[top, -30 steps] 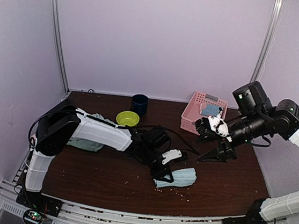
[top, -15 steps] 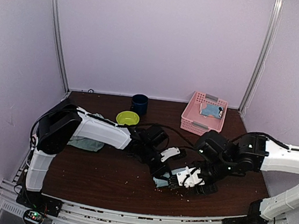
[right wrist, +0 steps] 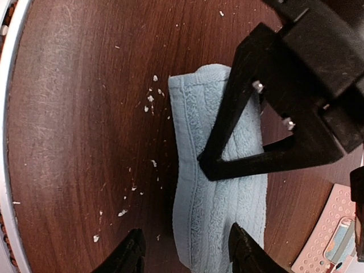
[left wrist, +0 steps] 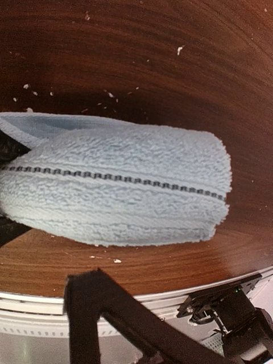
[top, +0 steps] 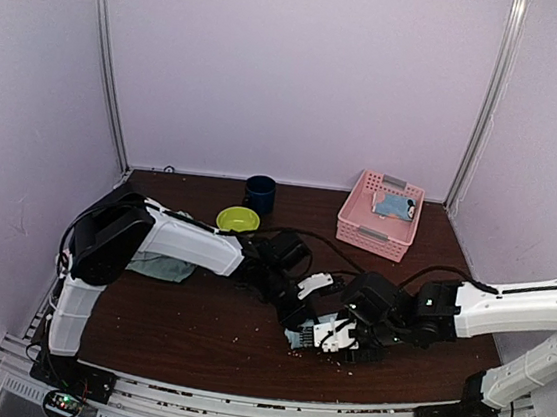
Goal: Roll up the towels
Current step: Roll the towel at the center of the board.
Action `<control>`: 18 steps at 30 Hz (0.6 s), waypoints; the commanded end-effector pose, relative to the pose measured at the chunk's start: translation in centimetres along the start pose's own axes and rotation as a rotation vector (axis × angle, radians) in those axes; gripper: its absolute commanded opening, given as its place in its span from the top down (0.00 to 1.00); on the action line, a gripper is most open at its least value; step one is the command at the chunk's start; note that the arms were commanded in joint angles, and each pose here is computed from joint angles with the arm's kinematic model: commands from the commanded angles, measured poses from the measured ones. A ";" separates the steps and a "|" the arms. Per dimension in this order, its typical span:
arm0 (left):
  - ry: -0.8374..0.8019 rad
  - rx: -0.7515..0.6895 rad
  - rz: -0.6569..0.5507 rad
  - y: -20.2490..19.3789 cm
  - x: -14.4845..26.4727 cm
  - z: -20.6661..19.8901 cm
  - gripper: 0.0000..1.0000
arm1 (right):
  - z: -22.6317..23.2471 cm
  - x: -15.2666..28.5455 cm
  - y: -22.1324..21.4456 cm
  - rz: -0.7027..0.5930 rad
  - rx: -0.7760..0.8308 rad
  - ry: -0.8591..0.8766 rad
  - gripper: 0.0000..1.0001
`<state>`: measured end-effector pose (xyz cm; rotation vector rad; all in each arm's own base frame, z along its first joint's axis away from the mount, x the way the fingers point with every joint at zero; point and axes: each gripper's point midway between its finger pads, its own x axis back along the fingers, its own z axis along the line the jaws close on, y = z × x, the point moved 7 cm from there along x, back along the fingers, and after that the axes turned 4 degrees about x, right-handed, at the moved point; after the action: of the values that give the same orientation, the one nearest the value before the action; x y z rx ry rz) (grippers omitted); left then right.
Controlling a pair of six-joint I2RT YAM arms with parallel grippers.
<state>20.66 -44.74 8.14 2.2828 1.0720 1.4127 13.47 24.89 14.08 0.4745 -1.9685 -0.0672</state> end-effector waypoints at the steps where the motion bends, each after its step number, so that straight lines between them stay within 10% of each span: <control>1: 0.003 0.227 0.294 -8.6 -2.3 2.3 0.77 | -0.3 -1.6 0.1 0.018 0.024 -0.067 0.47; 18: -0.267 0.321 0.251 -7.4 -1.6 2.5 0.79 | 1.0 -6.7 -1.1 0.086 0.106 -0.107 0.39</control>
<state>21.96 -43.02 7.53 2.4710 1.0872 1.1070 15.01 26.57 9.80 0.4987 -2.0882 -0.0036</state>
